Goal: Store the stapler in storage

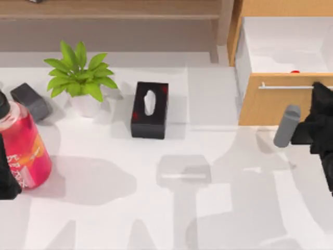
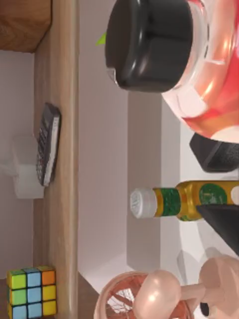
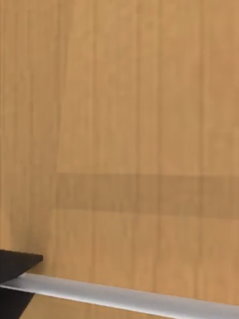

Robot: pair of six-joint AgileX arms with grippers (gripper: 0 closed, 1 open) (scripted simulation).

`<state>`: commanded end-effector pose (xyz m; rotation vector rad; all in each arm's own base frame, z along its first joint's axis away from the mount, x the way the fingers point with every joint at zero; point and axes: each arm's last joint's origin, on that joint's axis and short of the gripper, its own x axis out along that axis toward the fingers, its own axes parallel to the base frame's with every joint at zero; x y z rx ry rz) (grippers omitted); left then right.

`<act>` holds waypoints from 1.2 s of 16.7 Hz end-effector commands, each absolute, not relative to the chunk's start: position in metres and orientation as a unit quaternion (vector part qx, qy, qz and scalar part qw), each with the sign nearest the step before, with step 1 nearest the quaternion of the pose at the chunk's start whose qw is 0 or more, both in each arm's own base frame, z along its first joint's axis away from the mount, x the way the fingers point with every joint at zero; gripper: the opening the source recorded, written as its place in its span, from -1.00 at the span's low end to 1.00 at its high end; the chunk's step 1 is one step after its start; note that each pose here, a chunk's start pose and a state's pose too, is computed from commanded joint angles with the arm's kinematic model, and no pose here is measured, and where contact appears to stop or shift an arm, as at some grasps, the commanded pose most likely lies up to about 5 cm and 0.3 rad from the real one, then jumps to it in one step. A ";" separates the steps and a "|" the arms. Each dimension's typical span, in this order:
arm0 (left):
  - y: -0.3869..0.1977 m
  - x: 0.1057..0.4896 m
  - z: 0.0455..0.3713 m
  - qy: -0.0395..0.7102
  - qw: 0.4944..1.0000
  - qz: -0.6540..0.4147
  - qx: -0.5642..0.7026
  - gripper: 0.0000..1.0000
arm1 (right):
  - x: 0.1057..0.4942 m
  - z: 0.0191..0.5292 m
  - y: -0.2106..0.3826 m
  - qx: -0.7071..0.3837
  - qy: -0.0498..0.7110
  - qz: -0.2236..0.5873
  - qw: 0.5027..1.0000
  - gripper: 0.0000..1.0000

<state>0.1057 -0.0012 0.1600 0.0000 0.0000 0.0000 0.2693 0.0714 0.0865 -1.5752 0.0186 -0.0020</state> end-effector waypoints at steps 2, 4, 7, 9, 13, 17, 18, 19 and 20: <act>-0.001 0.106 0.160 0.000 1.000 0.000 0.000 1.00 | 0.286 0.086 0.072 -0.708 0.009 0.001 0.706 -1.00; -0.001 0.106 0.160 0.000 1.000 0.000 0.000 1.00 | 0.305 0.087 0.072 -0.707 0.006 -0.001 0.707 -1.00; -0.001 0.106 0.160 0.000 1.000 0.000 0.000 1.00 | 0.315 0.088 0.071 -0.707 0.005 -0.001 0.708 -1.00; -0.001 0.106 0.160 0.000 1.000 0.000 0.000 1.00 | 0.315 0.088 0.071 -0.707 0.005 -0.001 0.708 -1.00; -0.001 0.106 0.160 0.000 1.000 0.000 0.000 1.00 | 0.323 0.088 0.071 -0.707 0.007 -0.001 0.707 -1.00; -0.001 0.106 0.160 0.000 1.000 0.000 0.000 1.00 | 0.352 0.086 0.072 -0.707 0.008 0.002 0.707 -1.00; -0.001 0.106 0.160 0.000 1.000 0.000 0.000 1.00 | 0.360 0.086 0.072 -0.707 0.007 0.002 0.707 -1.00; -0.001 0.106 0.160 0.000 1.000 0.000 0.000 1.00 | 0.368 0.087 0.071 -0.706 0.007 0.001 0.708 -1.00; -0.001 0.106 0.160 0.000 1.000 0.000 0.000 1.00 | 0.373 0.088 0.071 -0.706 0.006 0.000 0.708 -1.00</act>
